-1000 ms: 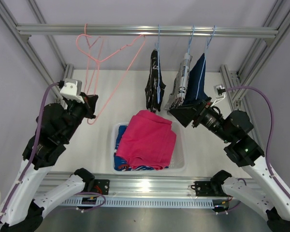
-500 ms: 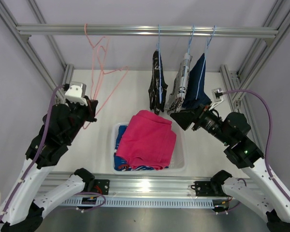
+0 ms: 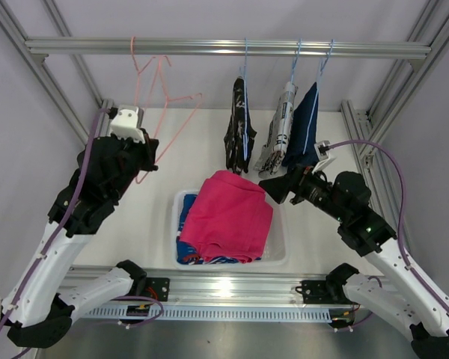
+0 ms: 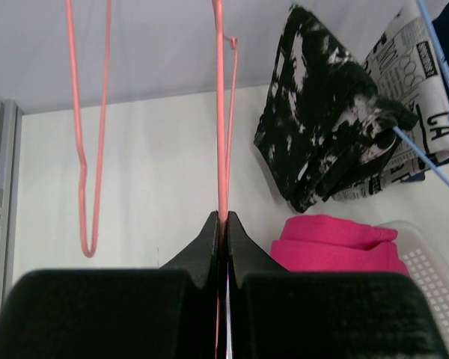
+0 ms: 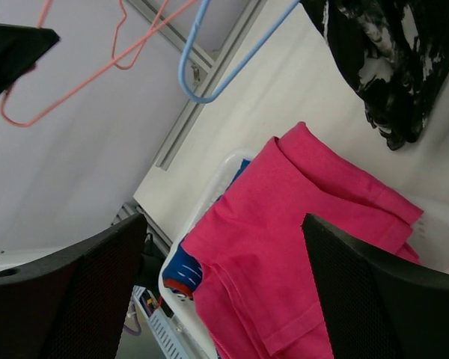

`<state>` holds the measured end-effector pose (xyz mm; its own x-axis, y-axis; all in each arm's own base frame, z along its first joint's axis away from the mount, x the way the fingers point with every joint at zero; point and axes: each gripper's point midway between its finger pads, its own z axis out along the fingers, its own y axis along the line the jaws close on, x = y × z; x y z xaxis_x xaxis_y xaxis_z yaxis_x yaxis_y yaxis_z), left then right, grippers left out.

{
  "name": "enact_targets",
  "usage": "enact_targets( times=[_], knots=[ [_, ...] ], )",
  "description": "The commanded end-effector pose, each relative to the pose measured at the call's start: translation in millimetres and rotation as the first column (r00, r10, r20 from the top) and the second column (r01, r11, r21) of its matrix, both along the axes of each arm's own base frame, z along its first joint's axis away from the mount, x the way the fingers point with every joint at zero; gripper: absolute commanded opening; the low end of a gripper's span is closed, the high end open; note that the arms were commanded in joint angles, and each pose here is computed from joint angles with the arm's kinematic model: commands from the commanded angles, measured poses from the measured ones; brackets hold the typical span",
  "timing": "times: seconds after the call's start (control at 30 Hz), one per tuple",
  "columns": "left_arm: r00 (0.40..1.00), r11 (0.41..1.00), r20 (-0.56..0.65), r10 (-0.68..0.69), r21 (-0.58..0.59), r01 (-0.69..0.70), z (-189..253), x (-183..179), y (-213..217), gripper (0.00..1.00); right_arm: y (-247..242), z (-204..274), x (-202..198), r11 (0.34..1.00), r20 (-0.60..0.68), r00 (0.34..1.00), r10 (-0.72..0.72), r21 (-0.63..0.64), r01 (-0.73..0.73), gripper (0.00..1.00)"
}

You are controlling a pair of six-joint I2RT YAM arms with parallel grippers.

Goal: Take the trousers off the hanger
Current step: Place the hanger at the clothesline.

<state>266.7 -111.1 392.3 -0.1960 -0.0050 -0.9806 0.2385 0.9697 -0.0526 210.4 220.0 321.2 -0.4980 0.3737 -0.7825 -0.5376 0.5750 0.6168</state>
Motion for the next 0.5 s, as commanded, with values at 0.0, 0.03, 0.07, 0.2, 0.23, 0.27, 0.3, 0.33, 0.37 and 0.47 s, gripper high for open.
enact_targets(
  times=[0.0,0.03,0.07,0.2,0.23,0.27,0.3,0.33,0.37,0.47],
  knots=[
    [0.995,0.997,0.093,0.033,-0.067,-0.026,39,-2,7,0.01,1,0,5,1.000,0.029,1.000,0.010,-0.014,-0.009,0.90],
    [0.995,0.997,0.096,0.033,-0.069,-0.026,41,-3,8,0.00,3,-2,6,1.000,0.026,0.999,0.019,-0.019,-0.019,0.90],
    [0.994,0.997,0.106,0.027,-0.075,-0.019,45,-5,8,0.01,4,-3,6,0.999,0.025,0.999,0.024,-0.022,-0.023,0.90],
    [0.991,0.997,0.131,0.033,-0.077,-0.023,56,-4,9,0.00,9,-4,9,0.999,0.020,0.998,0.052,-0.014,-0.052,0.90],
    [0.990,0.997,0.137,0.036,-0.077,-0.025,59,-3,9,0.01,10,-5,10,0.998,0.016,0.998,0.060,-0.014,-0.060,0.90],
    [0.991,0.997,0.129,0.036,-0.068,-0.027,58,2,7,0.01,11,-6,10,0.998,0.013,0.998,0.064,-0.015,-0.064,0.90],
    [0.991,0.998,0.125,0.039,-0.060,-0.032,57,4,6,0.00,12,-5,10,0.997,0.019,0.997,0.071,-0.013,-0.070,0.90],
    [0.991,0.997,0.129,0.044,-0.061,-0.036,60,6,6,0.00,12,-7,11,0.997,0.015,0.997,0.071,-0.016,-0.071,0.90],
    [0.992,0.998,0.119,0.045,-0.054,-0.038,56,11,3,0.00,12,-6,11,0.997,0.018,0.997,0.072,-0.015,-0.072,0.90],
    [0.990,0.997,0.131,0.051,-0.059,-0.044,61,19,-1,0.01,10,-9,12,0.997,0.020,0.997,0.073,-0.022,-0.073,0.91]
  ],
)
